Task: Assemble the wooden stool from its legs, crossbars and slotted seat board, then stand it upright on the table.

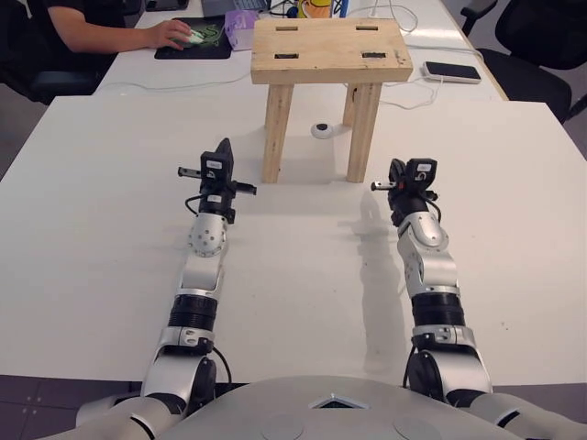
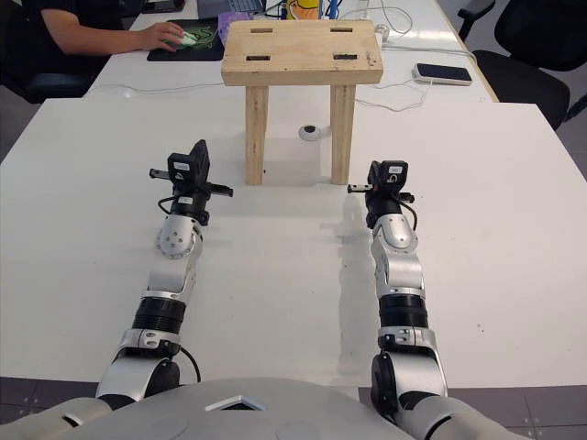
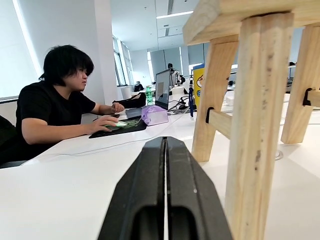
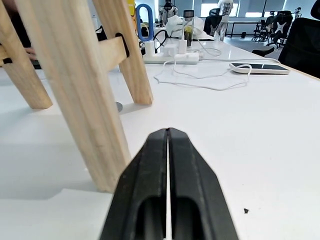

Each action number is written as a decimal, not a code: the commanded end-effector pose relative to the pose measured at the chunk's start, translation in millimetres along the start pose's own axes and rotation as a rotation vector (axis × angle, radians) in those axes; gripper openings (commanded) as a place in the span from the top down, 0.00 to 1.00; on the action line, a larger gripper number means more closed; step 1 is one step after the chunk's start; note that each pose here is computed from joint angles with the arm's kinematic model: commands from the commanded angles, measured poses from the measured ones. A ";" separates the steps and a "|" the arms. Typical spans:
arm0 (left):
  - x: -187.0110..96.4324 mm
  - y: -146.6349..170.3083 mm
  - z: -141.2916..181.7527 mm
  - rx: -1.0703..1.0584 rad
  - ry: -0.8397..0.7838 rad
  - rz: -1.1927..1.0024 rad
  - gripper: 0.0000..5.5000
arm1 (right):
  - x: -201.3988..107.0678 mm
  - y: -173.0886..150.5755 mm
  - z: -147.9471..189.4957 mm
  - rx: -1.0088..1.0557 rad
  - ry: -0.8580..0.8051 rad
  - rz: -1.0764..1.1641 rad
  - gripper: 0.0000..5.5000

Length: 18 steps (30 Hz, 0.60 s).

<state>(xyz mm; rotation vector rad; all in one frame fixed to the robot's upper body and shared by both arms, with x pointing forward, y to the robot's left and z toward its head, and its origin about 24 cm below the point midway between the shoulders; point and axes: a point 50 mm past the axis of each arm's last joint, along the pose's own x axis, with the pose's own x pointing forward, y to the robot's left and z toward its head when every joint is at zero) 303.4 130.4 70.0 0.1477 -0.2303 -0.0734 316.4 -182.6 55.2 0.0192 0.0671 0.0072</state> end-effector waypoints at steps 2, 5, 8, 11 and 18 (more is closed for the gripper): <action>13.2 -20.3 19.0 0.029 -0.086 -0.038 0.99 | 18.2 -4.1 13.6 0.011 0.005 -0.007 1.00; 11.9 -30.0 14.1 -0.019 -0.064 -0.027 0.99 | 21.9 -10.6 15.2 -0.016 -0.002 -0.023 1.00; 10.9 -36.2 11.2 -0.034 -0.048 -0.031 0.99 | 25.0 -17.8 17.3 -0.026 -0.009 -0.040 1.00; 6.1 -29.4 0.7 -0.064 -0.011 -0.018 0.99 | 24.1 -14.9 11.2 -0.029 0.001 -0.041 1.00; 7.8 -20.2 -4.1 -0.073 -0.003 -0.009 0.99 | 20.6 -4.8 1.6 -0.018 0.014 -0.048 1.00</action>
